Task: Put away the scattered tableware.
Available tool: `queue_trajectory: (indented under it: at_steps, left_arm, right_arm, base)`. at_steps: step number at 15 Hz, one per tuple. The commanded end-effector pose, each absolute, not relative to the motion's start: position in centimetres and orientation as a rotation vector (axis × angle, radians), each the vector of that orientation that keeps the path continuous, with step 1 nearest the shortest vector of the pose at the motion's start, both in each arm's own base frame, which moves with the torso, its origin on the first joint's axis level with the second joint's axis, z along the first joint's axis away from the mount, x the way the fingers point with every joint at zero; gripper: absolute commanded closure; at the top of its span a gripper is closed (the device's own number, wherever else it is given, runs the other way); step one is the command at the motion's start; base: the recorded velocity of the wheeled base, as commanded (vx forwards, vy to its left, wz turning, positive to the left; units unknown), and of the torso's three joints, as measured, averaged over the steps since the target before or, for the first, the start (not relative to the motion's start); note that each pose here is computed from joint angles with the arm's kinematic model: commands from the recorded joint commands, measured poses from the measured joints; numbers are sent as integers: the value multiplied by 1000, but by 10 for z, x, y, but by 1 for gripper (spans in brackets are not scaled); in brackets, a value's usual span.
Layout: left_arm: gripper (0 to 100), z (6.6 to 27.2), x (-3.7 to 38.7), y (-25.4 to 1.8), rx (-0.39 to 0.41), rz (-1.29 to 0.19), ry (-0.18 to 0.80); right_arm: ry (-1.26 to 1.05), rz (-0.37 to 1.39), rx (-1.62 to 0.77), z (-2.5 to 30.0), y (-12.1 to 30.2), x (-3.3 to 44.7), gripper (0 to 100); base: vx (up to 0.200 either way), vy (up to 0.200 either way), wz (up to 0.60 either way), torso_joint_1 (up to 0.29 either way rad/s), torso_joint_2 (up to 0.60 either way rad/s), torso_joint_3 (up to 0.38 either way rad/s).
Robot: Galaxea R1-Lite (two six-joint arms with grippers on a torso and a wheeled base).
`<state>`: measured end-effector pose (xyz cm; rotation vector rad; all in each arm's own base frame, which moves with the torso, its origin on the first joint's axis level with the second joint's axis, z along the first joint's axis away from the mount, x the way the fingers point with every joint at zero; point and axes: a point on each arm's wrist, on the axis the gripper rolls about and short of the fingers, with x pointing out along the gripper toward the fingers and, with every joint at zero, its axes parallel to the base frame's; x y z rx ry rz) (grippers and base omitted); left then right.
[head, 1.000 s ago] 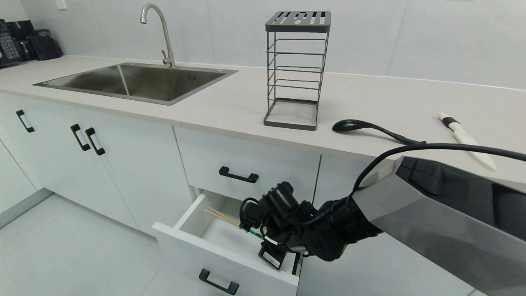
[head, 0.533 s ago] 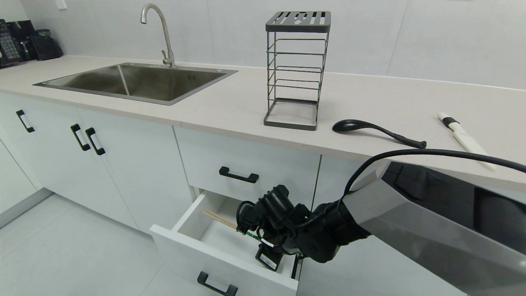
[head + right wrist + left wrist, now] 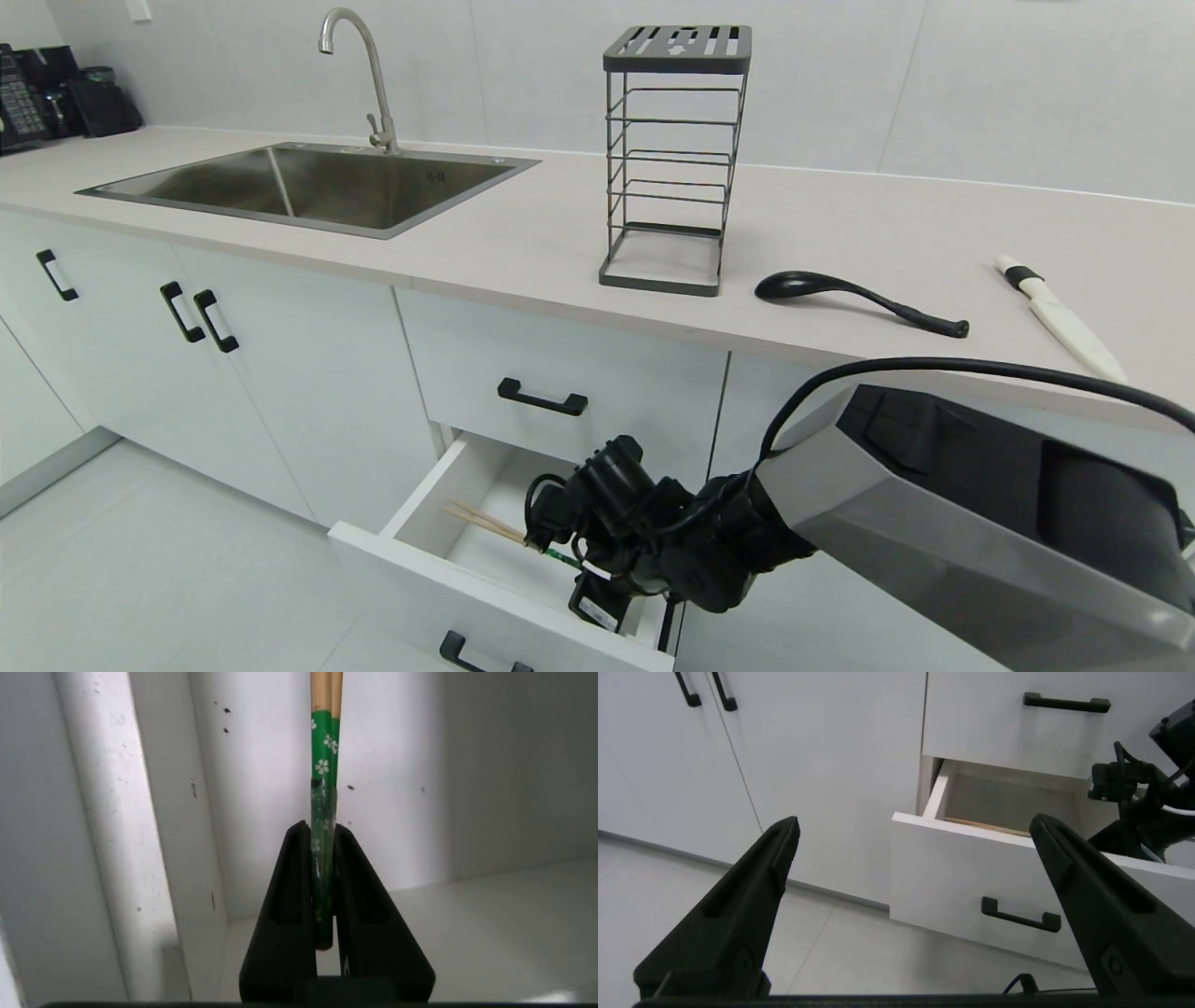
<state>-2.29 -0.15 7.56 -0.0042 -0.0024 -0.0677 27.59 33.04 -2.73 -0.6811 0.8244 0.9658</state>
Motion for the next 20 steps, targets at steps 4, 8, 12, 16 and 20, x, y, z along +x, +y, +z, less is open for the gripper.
queue_trajectory:
  at_steps: [4,8,12,16,20]
  left_arm:
    - [0,76,-23,-2,-5,-66,-1]
    - [0,76,-23,-2,-5,-67,-1]
    - [0,76,-23,-2,-5,-67,-1]
    - [0,76,-23,-2,-5,-67,-1]
    - [0,76,-23,-2,-5,-67,-1]
  right_arm:
    - [831,1009,-677,-35,337,271,100]
    - [821,991,-666,-39,339,282,100]
    - [832,983,-666,-43,342,289,100]
    - [842,985,-679,-54,345,292,100]
    - [835,989,-679,-55,349,292,100]
  base:
    - [0,0,0,0,0,0]
    - [0,0,0,0,0,0]
    - [0,0,0,0,0,0]
    - [0,0,0,0,0,0]
    - [0,0,0,0,0,0]
